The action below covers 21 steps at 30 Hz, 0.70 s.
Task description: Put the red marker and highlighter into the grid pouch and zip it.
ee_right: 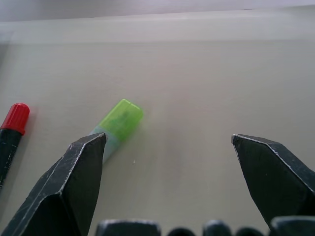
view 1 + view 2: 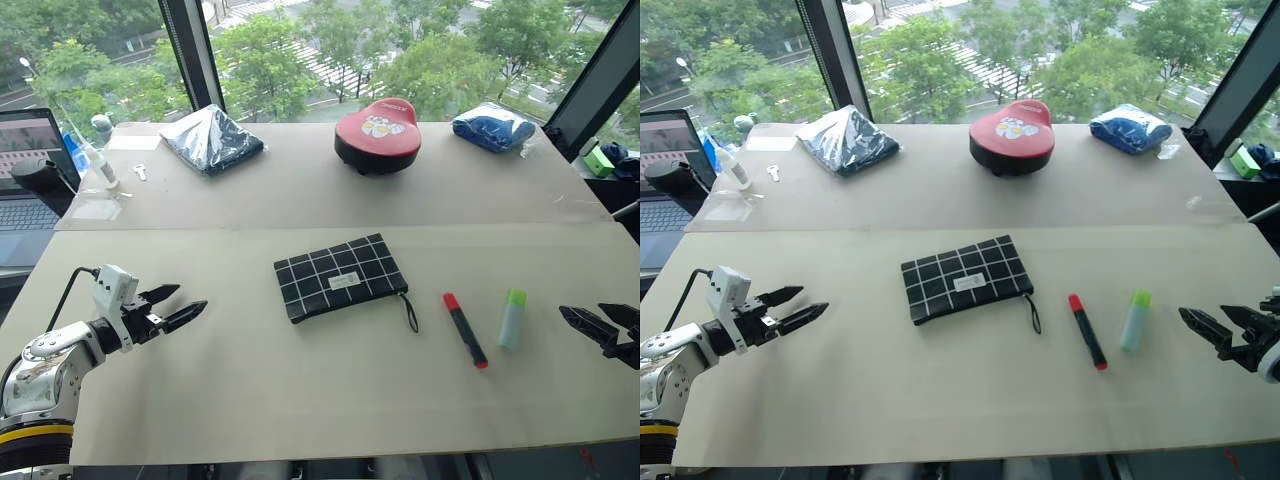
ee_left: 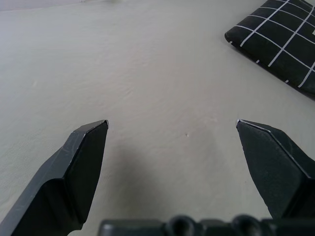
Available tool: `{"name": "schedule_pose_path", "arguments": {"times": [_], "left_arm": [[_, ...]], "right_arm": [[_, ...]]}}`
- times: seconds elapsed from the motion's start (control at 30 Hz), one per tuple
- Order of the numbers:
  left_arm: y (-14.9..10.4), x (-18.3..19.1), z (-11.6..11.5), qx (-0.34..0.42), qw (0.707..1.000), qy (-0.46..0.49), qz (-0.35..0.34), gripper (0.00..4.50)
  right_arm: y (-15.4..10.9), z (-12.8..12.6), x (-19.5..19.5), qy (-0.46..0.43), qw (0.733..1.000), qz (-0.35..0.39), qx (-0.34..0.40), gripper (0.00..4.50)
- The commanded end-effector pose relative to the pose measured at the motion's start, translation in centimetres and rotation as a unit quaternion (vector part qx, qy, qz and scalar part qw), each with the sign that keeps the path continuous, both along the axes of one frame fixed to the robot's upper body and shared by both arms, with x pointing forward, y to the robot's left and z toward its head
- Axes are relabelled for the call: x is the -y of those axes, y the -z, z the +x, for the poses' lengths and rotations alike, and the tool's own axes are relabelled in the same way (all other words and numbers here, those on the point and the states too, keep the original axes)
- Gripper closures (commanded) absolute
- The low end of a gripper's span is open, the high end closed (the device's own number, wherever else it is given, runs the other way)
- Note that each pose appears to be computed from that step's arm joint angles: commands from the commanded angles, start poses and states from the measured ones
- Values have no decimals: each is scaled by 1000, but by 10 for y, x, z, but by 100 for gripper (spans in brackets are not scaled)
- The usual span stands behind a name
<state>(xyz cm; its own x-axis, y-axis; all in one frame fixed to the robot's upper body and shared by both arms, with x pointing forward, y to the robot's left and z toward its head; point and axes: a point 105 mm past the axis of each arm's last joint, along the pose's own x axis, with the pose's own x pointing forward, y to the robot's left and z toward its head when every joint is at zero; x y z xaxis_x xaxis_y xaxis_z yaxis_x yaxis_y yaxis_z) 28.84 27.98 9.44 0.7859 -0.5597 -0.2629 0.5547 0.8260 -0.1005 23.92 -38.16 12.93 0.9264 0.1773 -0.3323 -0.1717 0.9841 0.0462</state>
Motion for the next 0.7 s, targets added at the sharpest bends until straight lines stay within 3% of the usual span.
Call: {"name": "schedule_pose_path", "arguments": {"times": [0.03, 0.17, 0.2, 0.3, 0.43, 0.53, 0.63, 0.7], "left_arm": [[-14, 5, 8, 38, 999, 2, -1, 0], [-12, 18, 16, 58, 997, 41, 9, 0], [-12, 19, 18, 78, 994, 57, 42, 0], [-7, 27, 18, 135, 965, 128, 183, 0], [-20, 34, 24, 193, 940, 159, 231, 0], [-22, 39, 27, 224, 896, 208, 320, 0], [-22, 44, 30, 252, 864, 237, 365, 0], [-24, 53, 31, 273, 847, 258, 375, 0]], "right_arm": [[-13, 4, 3, 1, 1000, -22, 17, 1], [-11, 9, 2, 4, 1000, -20, 16, 1], [-12, 10, 4, 10, 1000, -15, 19, 1], [-24, 17, 3, 13, 999, 14, 49, 68], [-39, 24, -7, -9, 997, 24, 69, 213], [-54, 35, -35, -61, 994, 23, 86, 316], [-63, 45, -66, -113, 988, 26, 99, 419], [-65, 53, -96, -159, 982, 27, 99, 444]]}}
